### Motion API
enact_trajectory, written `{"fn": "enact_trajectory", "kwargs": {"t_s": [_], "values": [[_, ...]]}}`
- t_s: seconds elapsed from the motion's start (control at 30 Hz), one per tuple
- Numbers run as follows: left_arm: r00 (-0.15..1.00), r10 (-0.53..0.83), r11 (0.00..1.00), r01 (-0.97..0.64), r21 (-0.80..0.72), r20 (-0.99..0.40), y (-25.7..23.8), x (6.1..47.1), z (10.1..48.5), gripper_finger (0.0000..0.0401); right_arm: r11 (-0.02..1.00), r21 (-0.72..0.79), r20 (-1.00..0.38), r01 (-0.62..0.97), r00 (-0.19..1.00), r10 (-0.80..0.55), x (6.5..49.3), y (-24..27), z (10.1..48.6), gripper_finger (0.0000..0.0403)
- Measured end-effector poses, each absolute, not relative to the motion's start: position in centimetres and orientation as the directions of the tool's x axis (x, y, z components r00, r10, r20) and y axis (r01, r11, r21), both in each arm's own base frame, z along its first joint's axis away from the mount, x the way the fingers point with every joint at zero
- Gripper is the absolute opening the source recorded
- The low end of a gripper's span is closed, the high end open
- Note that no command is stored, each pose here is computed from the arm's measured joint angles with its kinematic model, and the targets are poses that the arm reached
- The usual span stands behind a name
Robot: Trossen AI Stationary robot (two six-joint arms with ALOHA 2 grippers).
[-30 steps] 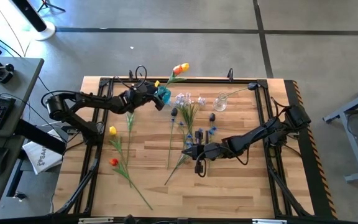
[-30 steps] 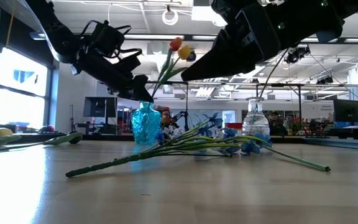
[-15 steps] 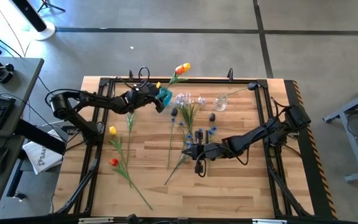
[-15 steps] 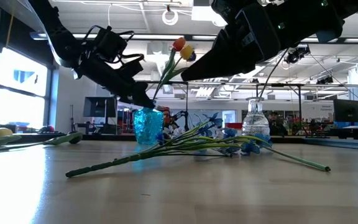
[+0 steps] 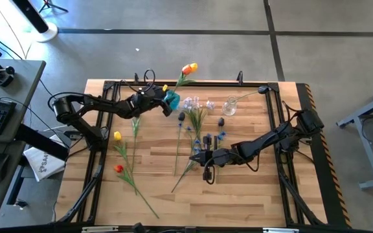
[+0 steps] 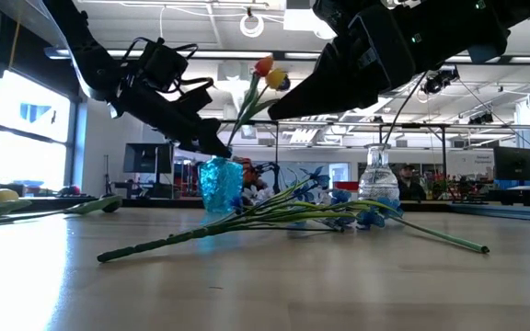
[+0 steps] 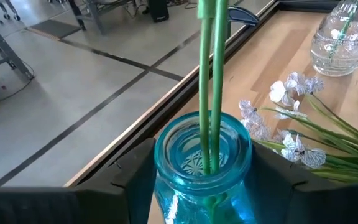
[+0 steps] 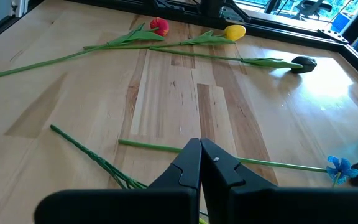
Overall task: Sort flowers into vase by color
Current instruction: Adjust the blue vase
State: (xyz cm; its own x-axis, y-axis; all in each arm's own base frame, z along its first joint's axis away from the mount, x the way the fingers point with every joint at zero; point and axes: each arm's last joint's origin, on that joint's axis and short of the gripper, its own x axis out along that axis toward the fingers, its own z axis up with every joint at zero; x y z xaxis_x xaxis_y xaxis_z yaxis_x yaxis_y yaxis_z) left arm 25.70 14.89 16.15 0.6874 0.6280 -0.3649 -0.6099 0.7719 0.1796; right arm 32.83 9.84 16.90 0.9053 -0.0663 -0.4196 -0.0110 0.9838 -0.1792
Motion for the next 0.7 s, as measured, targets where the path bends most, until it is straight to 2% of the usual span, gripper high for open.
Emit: {"fn": "enact_trajectory", "kwargs": {"t_s": [0.3,0.53,0.7], "values": [[0.646,0.647,0.753,-0.626,0.206,-0.405,14.5,25.2,16.5,0.0187,0.984,-0.179,-0.42,-0.01,0.905,-0.067,32.8,9.8,16.9,0.0],[0.463,0.753,0.643,-0.672,0.369,-0.468,13.4,23.5,17.7,0.0186,0.984,-0.179,-0.421,-0.011,0.905,-0.067,32.8,9.8,16.9,0.0],[0.349,0.792,0.573,-0.708,0.413,-0.502,13.3,21.5,17.9,0.0186,0.985,-0.17,-0.422,-0.006,0.904,-0.067,32.8,9.8,16.9,0.0]]}}
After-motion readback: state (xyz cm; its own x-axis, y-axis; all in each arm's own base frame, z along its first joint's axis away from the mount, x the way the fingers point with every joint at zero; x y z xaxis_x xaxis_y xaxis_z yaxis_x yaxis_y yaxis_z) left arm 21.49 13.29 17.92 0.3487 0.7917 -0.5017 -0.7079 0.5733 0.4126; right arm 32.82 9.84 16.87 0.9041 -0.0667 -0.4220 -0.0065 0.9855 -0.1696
